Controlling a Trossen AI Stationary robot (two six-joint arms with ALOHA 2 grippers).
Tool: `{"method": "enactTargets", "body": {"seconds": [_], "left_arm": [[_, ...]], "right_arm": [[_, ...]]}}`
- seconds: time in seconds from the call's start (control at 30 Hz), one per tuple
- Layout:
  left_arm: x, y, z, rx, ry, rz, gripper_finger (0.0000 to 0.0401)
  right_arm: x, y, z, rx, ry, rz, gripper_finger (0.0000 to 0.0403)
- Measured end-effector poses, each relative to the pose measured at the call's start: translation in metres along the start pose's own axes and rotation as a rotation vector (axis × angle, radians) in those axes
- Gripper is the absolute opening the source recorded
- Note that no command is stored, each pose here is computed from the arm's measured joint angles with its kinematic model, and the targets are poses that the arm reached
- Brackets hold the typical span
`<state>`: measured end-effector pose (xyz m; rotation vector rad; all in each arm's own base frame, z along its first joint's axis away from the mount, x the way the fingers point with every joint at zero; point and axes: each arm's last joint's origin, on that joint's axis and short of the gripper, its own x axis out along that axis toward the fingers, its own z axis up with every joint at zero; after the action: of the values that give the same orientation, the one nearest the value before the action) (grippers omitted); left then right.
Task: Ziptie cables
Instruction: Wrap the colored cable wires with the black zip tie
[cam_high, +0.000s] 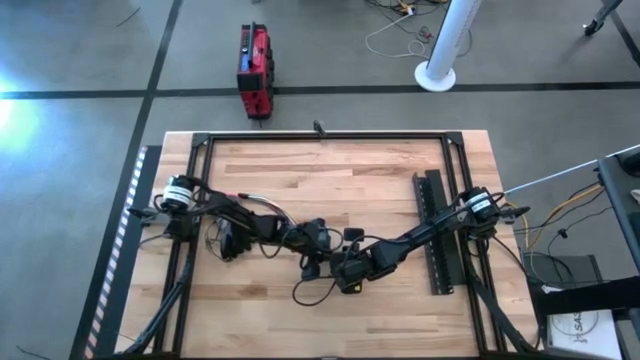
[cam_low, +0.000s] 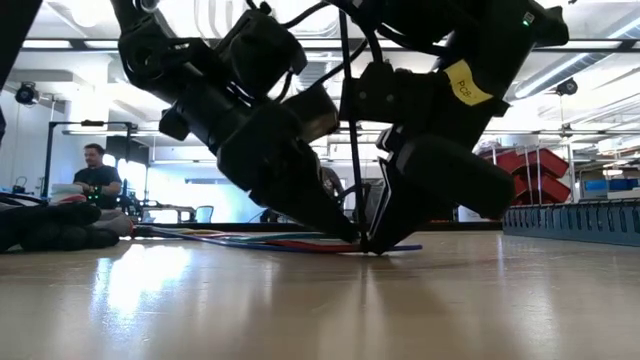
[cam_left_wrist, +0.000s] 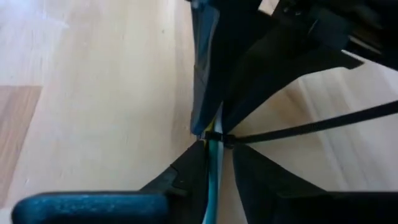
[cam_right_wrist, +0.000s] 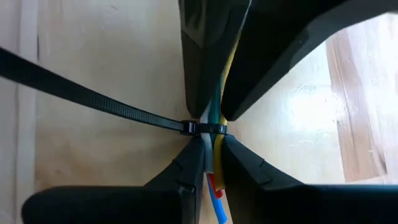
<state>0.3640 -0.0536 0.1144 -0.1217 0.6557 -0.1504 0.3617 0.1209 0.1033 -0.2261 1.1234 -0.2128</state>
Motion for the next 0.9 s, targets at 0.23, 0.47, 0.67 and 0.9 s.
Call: {"method": "enactTargets", "body": {"seconds": [0.23,0.47,0.67,0.9], "left_arm": [[0.0069,0.0027,-0.0062,0.012,0.006,0.058,0.0009],[0.0072,0.0029,-0.0069,0.014,0.009,0.063,0.0002],[0.0075,0.0031,-0.0076,0.016,0.014,0.067,0.0001],[0.0076,0.0033,-0.0089,0.018,0.025,0.069,0.0001]], "right_arm": [[-0.0002,0.0003,-0.0008,-0.001,0.006,-0.003,0.003],[0.0,0.0006,0.0,0.019,-0.006,0.0,0.0038],[0.0006,0.0006,0.0013,0.028,-0.023,0.005,0.0037],[-0.0018,0.0011,0.0058,0.044,-0.031,0.019,0.0051]]}}
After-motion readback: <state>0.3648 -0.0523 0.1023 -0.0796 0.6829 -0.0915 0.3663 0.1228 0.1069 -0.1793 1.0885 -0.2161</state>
